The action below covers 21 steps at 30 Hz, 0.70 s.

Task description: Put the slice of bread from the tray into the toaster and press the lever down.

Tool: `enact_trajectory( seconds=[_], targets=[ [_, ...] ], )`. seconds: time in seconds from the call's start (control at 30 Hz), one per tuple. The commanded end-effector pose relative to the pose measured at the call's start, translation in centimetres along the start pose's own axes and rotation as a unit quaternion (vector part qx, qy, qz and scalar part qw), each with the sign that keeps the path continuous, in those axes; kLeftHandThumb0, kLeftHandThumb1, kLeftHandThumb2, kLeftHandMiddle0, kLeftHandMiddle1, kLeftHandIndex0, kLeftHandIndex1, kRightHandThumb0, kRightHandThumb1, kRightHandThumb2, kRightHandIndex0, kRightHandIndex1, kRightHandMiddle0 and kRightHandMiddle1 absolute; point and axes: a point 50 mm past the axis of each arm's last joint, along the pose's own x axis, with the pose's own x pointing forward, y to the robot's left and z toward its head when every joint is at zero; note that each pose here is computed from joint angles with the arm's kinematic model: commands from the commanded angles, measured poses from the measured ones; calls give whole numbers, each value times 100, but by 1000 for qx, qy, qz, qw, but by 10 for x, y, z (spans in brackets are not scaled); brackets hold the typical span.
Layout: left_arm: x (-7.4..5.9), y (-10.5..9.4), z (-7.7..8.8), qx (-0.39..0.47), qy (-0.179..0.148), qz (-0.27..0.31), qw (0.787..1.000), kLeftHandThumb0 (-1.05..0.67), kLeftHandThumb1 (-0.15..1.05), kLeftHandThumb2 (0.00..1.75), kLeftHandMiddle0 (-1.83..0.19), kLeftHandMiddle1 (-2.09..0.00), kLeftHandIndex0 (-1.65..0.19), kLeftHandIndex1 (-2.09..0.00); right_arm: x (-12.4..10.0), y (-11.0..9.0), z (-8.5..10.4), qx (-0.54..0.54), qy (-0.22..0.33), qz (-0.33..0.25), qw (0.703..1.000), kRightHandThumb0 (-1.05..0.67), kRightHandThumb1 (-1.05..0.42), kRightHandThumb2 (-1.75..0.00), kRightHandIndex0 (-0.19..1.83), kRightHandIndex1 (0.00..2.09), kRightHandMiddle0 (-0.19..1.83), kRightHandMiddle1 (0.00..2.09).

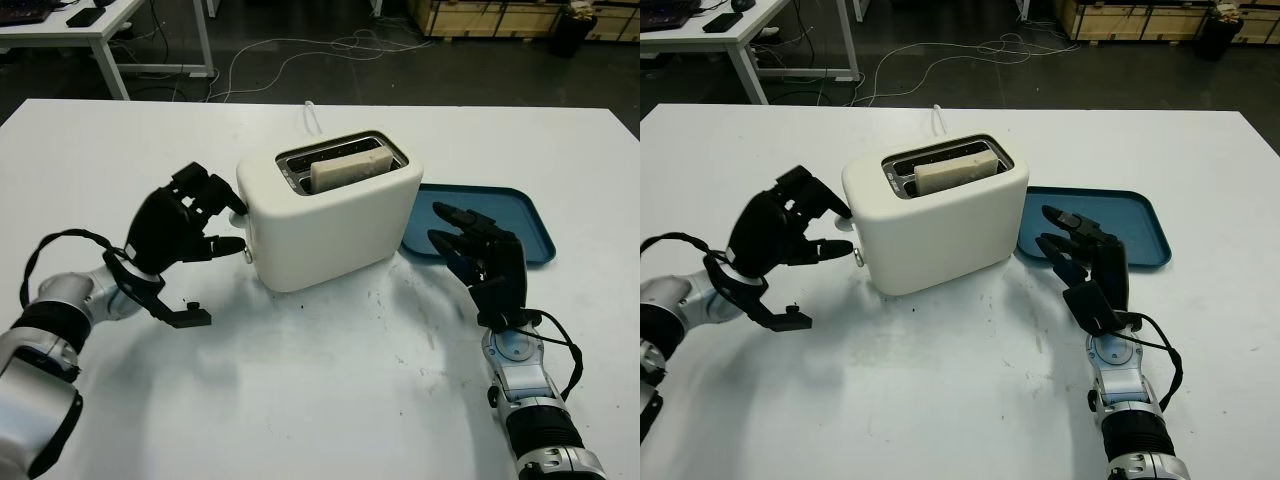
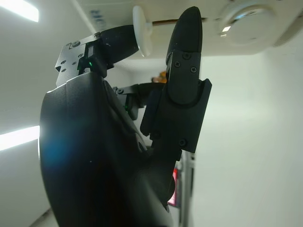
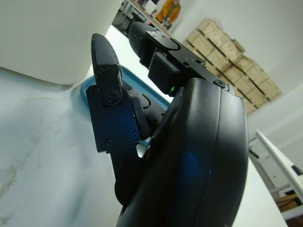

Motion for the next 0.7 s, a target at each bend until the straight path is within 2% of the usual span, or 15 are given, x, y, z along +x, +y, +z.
enact_trajectory(
  seconds=[0.0,0.1,0.3,0.47,0.67],
  targets=[
    [-8,-26,12,-24,1,-62,998,-69,92,9,-54,-175,-32,-166,-2,-1,2,2,-10,0,1000,-51,-92,-12,107,2,90,0],
    [-18,-41,18,-38,9,-91,995,-73,92,10,-59,-173,-44,-157,-2,-1,2,5,-9,0,1000,-51,-92,-12,107,2,90,1],
    [-28,-54,25,-69,25,-117,990,-74,92,7,-69,-167,-58,-144,-2,-1,2,3,-9,2,1000,-52,-92,-13,108,3,90,0],
    [-33,-54,24,-74,31,-128,988,-73,92,8,-71,-166,-62,-140,-1,1,2,14,-6,4,1000,-52,-92,-12,107,3,90,0],
    [-31,-49,20,-72,32,-122,989,-72,92,6,-74,-160,-67,-134,-1,3,3,11,-9,8,1000,-53,-92,-13,106,3,91,1]
  ],
)
